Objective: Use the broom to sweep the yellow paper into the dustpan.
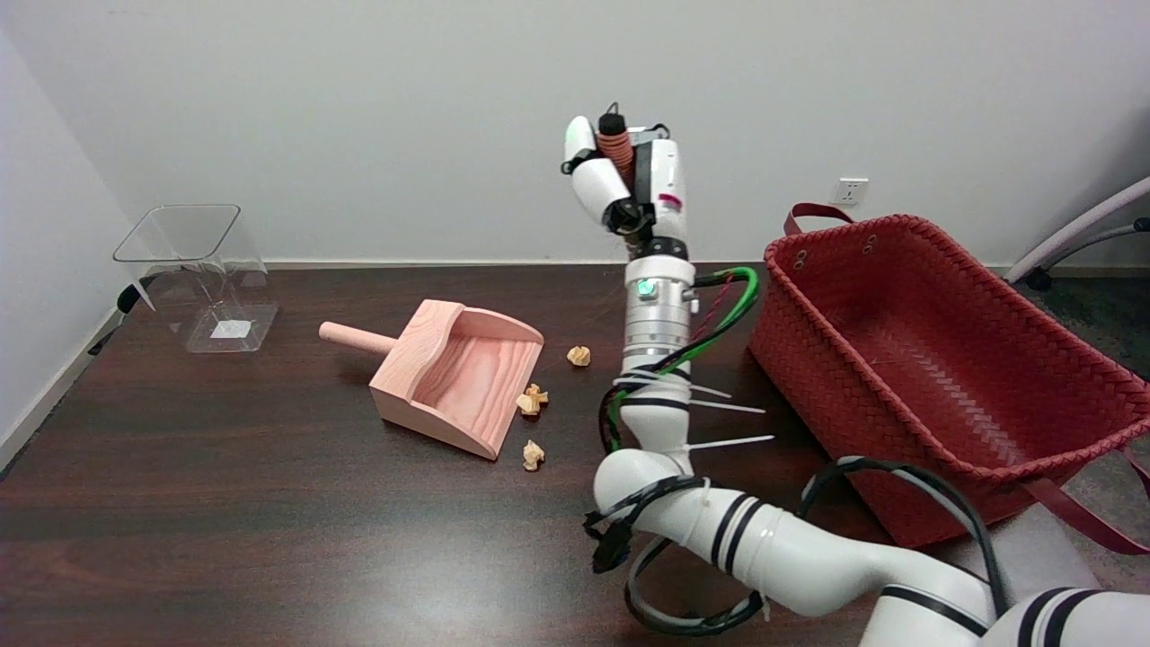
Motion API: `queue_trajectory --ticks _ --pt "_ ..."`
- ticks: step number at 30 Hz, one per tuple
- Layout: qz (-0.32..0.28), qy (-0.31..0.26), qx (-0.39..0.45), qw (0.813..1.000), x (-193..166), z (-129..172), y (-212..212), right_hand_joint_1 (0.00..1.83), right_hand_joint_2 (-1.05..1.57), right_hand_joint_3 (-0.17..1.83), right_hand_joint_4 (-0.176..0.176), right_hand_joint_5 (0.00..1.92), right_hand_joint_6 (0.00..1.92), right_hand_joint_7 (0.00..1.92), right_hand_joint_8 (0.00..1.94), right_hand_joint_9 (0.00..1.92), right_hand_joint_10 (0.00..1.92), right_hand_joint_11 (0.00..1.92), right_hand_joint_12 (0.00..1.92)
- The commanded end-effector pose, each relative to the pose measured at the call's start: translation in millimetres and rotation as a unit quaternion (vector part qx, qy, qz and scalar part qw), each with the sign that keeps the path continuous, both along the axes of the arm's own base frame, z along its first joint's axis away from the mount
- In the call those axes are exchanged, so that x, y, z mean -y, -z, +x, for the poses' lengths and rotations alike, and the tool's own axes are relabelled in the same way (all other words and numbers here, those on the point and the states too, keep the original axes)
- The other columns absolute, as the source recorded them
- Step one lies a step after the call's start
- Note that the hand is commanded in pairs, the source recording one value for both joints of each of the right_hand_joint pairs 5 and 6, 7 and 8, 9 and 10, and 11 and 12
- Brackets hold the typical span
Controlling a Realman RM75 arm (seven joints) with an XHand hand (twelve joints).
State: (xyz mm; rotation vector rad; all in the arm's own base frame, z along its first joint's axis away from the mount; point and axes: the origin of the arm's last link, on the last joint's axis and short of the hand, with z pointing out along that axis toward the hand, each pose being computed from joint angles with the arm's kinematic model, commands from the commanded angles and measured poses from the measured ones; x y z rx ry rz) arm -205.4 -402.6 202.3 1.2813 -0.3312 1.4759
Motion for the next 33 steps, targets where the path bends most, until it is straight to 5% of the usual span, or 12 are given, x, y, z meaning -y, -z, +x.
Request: queue_trajectory --ticks 1,33 --pt "-0.031 0.001 -0.022 0.999 -5 -5 -54 0.82 1.57 0.69 0.0 1.92 1.92 1.92 1.92 1.92 1.92 1.92 1.92" --pt "0.014 0.121 0.021 0.992 -5 -98 -91 0.75 1.57 0.84 0.0 1.92 1.92 1.92 1.92 1.92 1.92 1.92 1.92"
